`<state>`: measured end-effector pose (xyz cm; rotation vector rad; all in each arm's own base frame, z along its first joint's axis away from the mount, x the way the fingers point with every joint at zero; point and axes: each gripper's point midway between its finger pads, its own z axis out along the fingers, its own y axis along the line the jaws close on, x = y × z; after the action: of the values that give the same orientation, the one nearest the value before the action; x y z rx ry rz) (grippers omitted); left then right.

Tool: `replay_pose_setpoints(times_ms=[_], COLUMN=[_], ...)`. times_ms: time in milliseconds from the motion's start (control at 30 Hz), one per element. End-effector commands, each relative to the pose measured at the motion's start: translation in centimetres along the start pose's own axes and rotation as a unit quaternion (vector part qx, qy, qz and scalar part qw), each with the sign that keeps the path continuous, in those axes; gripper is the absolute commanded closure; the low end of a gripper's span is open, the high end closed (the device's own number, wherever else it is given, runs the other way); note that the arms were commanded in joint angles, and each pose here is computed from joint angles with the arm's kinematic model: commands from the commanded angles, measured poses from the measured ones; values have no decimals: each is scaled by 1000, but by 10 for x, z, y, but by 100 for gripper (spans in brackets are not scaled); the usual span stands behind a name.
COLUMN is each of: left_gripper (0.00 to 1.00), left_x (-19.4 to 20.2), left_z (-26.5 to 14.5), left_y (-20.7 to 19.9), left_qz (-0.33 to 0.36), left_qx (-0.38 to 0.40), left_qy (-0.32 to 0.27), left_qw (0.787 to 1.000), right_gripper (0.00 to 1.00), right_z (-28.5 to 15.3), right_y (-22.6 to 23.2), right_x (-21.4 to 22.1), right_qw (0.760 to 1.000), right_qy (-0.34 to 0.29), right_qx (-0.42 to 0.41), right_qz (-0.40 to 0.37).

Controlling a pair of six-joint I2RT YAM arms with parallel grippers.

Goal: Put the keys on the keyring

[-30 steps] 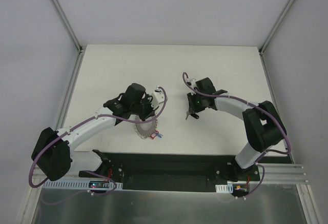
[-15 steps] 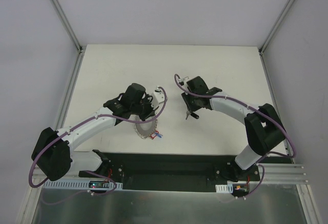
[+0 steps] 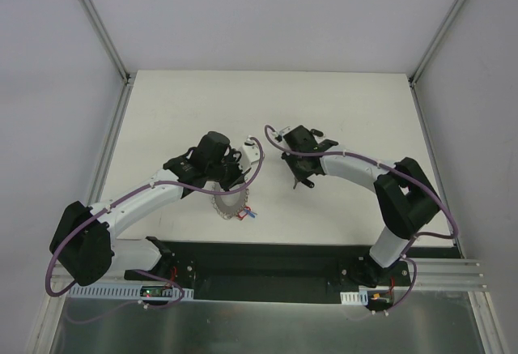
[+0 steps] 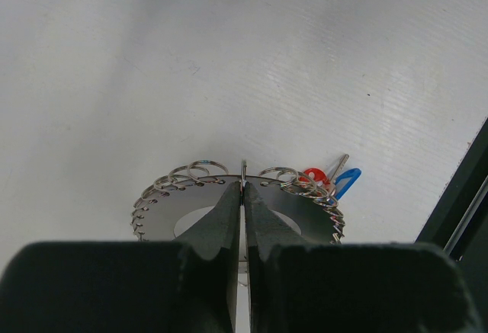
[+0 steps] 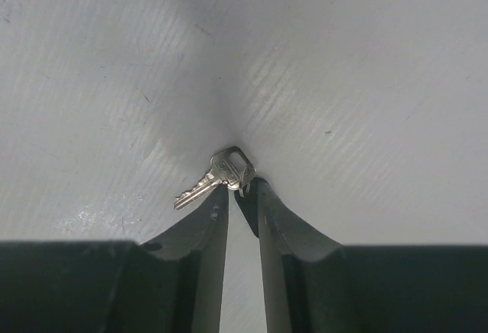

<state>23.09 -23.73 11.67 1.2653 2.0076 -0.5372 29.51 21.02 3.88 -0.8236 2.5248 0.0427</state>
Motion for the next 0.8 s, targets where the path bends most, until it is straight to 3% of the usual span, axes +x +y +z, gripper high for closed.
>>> replay_pose_setpoints(times_ms=[0,433,767], left_gripper=[100,100,100], left_x=[-23,-22,-21], left_z=[-6,-7,-7], left_y=[-1,-1,-1], left_qz=[13,15,14], left_qx=[2,0,-3], left_qy=[-30,-30,-29], left_qw=[999,999,999], right_gripper=[76,85,85], right_z=[0,8,11], right_y=[-5,-5,-5], right_x=[0,5,8], right_qw=[999,998,998], right_qy=[3,16,28], right_qx=[28,43,44], right_qz=[-25,-44,-41])
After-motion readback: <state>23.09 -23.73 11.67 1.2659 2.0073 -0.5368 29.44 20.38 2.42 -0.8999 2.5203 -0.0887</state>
